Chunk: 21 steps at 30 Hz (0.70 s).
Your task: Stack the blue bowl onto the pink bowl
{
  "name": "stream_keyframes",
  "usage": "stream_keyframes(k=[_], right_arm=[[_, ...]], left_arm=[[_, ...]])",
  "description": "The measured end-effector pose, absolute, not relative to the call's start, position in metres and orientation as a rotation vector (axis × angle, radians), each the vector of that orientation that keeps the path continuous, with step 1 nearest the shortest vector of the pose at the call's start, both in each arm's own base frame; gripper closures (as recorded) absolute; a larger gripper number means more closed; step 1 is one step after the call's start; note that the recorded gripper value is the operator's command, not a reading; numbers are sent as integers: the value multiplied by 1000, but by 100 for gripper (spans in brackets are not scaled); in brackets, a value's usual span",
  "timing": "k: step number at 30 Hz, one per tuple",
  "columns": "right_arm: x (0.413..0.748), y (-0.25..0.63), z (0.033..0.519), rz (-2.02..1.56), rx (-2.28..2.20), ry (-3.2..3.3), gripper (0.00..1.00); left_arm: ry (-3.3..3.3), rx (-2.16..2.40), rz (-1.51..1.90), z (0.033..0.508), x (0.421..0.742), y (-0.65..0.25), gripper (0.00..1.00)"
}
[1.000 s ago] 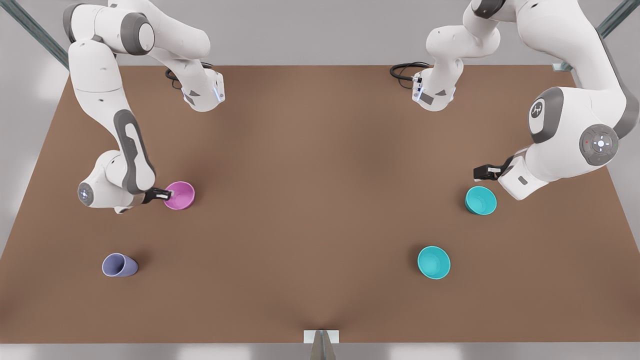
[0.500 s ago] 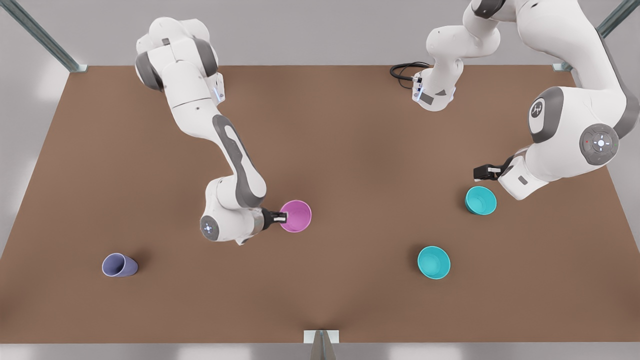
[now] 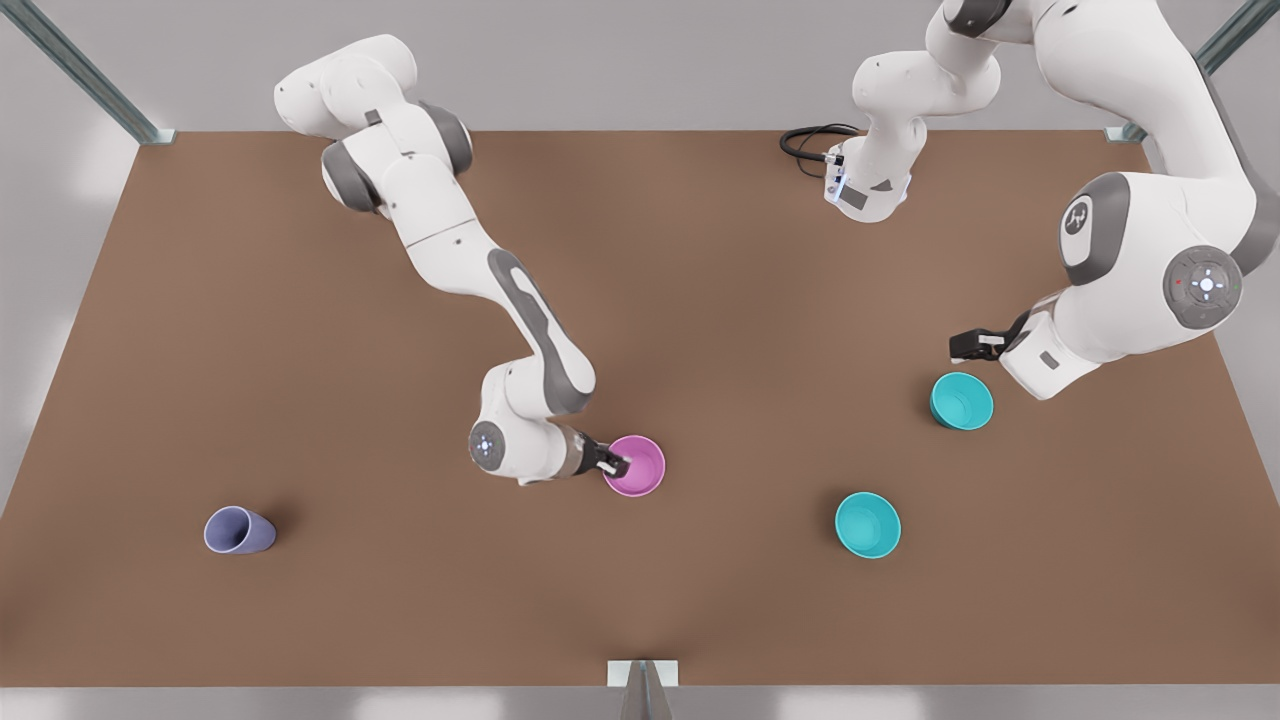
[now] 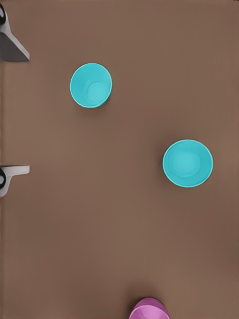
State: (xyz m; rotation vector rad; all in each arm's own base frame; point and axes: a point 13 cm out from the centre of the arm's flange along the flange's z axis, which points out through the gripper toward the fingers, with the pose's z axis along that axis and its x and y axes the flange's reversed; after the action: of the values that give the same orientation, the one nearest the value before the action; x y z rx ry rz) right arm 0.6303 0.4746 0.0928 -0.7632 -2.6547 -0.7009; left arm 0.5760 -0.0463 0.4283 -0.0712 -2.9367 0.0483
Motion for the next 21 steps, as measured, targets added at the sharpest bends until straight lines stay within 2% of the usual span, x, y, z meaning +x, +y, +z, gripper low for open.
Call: stream_keyframes(k=[3, 5, 8, 11, 13, 15, 18, 21], right_arm=[[657, 450, 157, -762, -847, -2637, 0], [669, 393, 194, -741, -916, -2585, 0], [674, 270, 239, -603, -922, -2542, 0], [673, 187, 354, -385, -702, -2774, 0], [647, 136, 439, -246, -593, -2906, 0], [601, 96, 503, -155, -514, -2967, 0], [542, 75, 504, -16, -350, -2947, 0], [533, 78, 491, 76, -213, -2931, 0]], left_arm=[[-2924, -45, 56, 416, 581, -37, 0], [-2909, -30, 61, 401, 588, -32, 0], [-2870, -13, 93, 308, 641, -31, 0], [-2897, 14, 138, 205, 703, -29, 0], [-2912, 25, 157, 155, 718, -31, 0], [-2921, 26, 172, 116, 724, -37, 0], [-2959, 32, 184, 88, 734, -40, 0], [-2974, 37, 191, 71, 735, -42, 0]])
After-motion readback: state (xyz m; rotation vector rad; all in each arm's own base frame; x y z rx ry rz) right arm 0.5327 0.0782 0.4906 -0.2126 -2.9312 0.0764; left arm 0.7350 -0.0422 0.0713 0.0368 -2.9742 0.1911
